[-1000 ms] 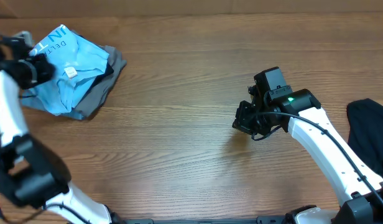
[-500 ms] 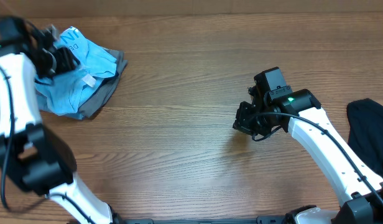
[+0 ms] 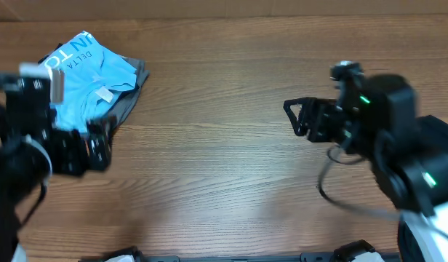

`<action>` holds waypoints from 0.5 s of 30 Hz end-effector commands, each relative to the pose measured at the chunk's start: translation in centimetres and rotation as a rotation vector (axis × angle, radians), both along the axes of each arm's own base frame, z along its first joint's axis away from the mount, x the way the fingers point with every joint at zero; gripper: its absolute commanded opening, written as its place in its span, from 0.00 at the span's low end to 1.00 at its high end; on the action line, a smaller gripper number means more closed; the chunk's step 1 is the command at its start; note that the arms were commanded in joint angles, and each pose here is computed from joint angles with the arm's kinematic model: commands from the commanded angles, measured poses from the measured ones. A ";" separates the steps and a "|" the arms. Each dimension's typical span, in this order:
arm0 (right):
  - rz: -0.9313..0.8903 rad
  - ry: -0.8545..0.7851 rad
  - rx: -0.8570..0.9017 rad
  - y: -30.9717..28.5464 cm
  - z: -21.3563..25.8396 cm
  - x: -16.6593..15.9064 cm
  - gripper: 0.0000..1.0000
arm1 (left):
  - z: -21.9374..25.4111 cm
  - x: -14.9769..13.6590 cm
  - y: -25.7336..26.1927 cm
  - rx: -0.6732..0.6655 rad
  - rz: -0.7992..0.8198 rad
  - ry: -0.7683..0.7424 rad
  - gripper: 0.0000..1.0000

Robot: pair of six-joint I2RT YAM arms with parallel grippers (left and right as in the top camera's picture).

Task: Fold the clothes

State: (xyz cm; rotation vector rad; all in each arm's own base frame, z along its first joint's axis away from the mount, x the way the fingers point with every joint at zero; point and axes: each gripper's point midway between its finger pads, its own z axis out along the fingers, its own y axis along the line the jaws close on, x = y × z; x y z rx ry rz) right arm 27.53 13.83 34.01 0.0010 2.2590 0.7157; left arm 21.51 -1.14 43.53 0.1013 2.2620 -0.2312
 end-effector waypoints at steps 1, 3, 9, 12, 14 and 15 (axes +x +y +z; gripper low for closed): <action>-0.050 -0.116 -0.020 -1.7 2.8 -1.3 1.00 | -0.1 -1.6 0.6 0.063 0.034 -0.008 1.00; -0.050 -0.147 -0.009 -2.0 3.7 -2.1 1.00 | 0.4 -2.2 0.3 0.063 0.030 -0.032 1.00; -0.041 -0.128 -0.009 -2.1 3.4 -3.0 1.00 | 0.5 -2.3 0.1 0.059 0.021 -0.043 1.00; -0.040 -0.080 -0.026 -2.1 2.3 -3.0 1.00 | 0.5 -2.3 0.1 0.058 0.021 -0.042 1.00; -0.039 -0.068 -0.030 -2.0 1.9 -2.8 1.00 | 0.5 -2.3 0.1 0.058 0.021 -0.042 1.00; -0.039 -0.063 -0.032 -2.0 1.8 -2.6 1.00 | 0.5 -2.3 0.1 0.058 0.021 -0.041 1.00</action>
